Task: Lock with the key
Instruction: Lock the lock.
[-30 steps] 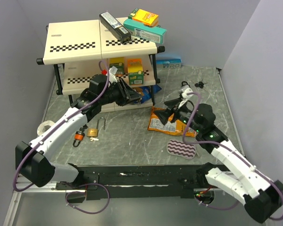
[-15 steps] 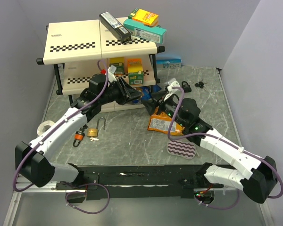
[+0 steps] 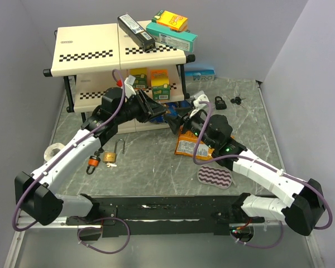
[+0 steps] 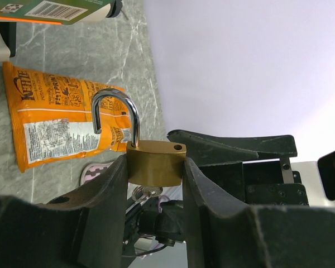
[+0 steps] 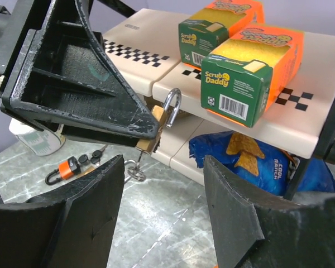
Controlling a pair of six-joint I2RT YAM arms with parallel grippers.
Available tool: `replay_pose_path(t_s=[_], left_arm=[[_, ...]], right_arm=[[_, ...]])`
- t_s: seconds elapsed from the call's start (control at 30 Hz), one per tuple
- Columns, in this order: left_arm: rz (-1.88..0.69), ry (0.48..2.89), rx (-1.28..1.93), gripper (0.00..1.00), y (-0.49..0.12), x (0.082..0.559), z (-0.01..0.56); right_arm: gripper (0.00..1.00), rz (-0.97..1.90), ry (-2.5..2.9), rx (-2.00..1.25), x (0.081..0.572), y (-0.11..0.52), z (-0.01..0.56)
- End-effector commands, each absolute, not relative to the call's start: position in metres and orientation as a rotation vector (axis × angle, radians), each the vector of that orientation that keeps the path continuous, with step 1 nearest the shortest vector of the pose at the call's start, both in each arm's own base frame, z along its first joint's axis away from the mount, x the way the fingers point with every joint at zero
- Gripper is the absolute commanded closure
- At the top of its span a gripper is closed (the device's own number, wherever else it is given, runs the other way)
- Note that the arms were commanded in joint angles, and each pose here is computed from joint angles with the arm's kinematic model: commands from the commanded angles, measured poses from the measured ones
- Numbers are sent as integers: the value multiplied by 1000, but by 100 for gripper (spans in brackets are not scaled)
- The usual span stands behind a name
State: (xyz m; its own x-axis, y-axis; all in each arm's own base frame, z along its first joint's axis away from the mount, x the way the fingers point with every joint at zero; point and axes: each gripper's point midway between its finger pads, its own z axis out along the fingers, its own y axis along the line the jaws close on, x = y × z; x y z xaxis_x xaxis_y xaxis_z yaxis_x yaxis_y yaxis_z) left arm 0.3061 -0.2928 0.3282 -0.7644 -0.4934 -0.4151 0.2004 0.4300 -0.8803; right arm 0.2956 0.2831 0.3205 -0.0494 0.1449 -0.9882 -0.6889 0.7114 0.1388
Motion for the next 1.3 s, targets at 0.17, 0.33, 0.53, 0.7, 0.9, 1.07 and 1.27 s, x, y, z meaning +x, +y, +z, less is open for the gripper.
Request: replay_pose_path(t_s=[0.17,0.33,0.53,0.7,0.9,1.07,1.27], left_arm=[[-1483,1902,-193,99,-294,296,369],[-1493,1886,-183,99,-293,293,373],[-1495,1876,-171,99,-293,292,375],[-1495,1876,-171,99,-292,291,376],[-1411,1892,-130,51,-281,291,369],[-1289,1888,-2,13,-263,281,365],[-1064,1779,407,4,-237,256,354]], right_arm=[[41,691,1357,-437,303,292,364],[47,670,1341,-408,312,294,372],[66,659,1346,-400,319,298,372],[100,666,1357,-418,317,300,370],[100,677,1350,-459,301,291,373],[100,704,1344,-509,276,270,375],[100,803,1357,-667,238,252,362]])
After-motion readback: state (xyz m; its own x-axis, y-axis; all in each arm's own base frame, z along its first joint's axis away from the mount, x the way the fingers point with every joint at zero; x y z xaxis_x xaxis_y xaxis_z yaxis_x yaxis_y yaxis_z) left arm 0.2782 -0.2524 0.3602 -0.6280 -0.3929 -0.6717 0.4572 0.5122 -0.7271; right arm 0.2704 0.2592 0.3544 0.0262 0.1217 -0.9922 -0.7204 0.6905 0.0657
